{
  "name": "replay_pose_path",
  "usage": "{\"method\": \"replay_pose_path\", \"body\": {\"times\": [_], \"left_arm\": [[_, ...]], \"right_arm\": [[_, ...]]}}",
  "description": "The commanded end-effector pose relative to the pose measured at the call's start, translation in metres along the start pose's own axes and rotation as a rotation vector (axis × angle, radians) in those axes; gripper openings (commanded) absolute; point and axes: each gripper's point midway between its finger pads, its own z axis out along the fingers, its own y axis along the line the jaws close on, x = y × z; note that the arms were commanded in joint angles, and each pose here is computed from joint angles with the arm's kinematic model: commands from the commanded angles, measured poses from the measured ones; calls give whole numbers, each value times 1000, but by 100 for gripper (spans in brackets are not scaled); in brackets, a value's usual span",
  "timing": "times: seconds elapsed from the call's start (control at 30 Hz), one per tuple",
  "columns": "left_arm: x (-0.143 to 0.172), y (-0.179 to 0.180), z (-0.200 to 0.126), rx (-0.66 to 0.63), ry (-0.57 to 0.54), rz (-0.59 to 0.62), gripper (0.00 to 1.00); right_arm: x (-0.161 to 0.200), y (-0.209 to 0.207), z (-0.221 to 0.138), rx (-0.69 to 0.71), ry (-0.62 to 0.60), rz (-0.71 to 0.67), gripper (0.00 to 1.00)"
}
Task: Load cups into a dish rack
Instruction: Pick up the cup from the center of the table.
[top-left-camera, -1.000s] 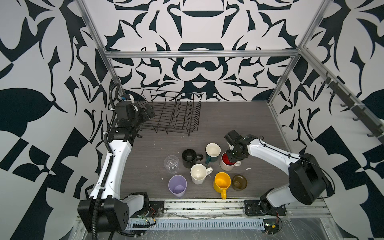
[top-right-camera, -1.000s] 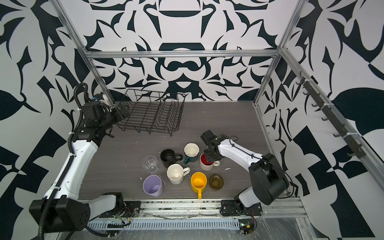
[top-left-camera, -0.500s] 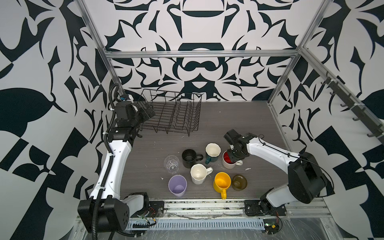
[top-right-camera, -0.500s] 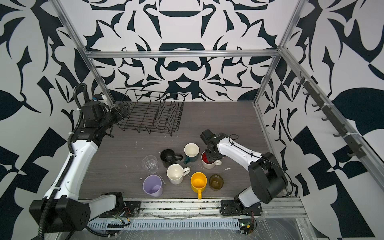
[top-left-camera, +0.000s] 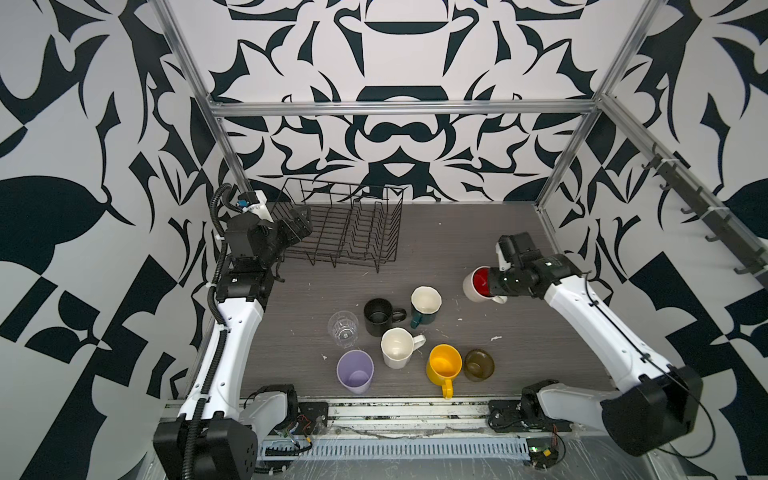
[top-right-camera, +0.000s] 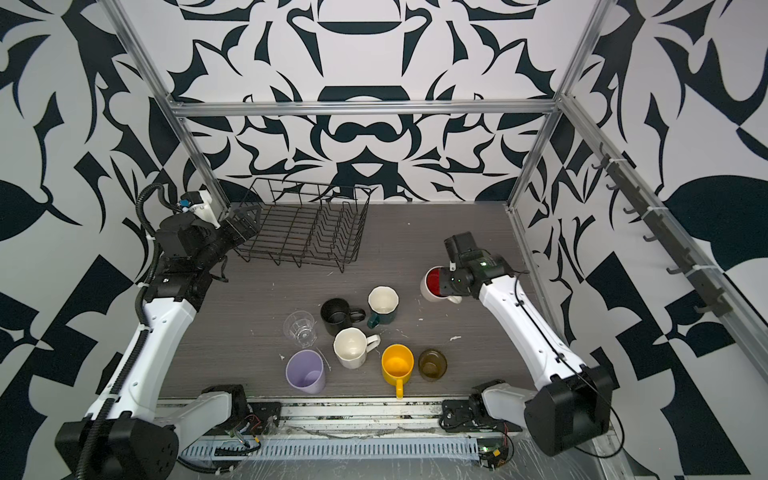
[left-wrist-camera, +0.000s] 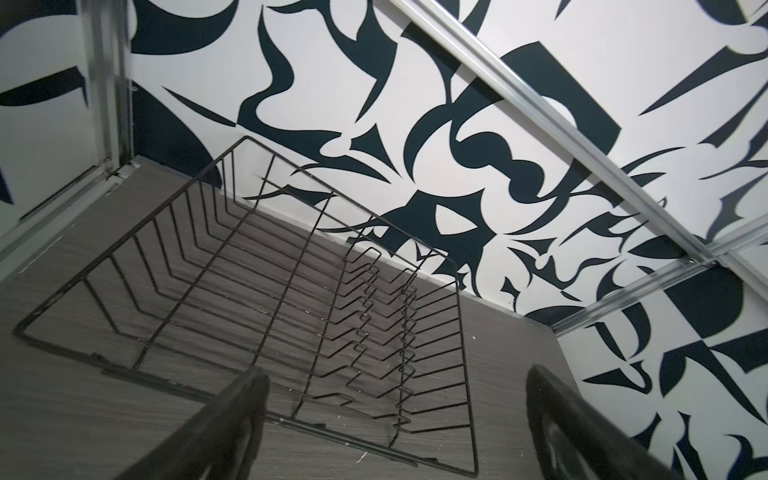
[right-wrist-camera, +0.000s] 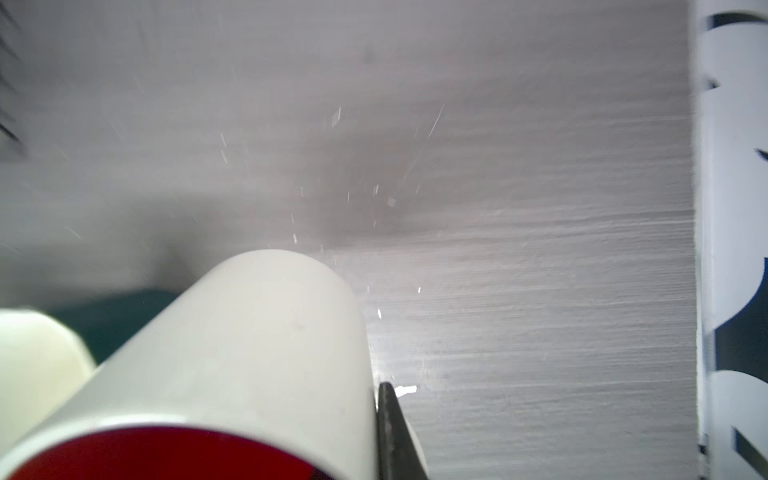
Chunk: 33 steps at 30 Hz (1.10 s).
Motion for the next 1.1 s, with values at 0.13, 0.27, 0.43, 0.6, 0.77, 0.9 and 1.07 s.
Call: {"method": "replay_pose_path", "body": {"times": [0.13,0.27,0.43,0.6,0.77,0.9,1.07], "left_arm": [[3,-53,0,332,32,-22,99],[14,-73,10,481,146,-87,100],[17,-102,7,723,211,-148,98],[24,-121,2,841,241,-136,99],[41,-134,2,882,264,-100,99],[54,-143,2,915,273,-60,99],[66,-152,-4,955,240,20,100]], "right_arm": [[-82,61,-54,-353,-233,79,0],[-111,92,-74,-522,-289,83,0],[-134,127,-93,-727,-300,88,0],[-145,164,-116,-925,-310,60,0],[-149,195,-128,-1054,-282,58,0],[-148,212,-131,-1117,-255,58,0],[-144,228,-136,-1159,-229,43,0]]}}
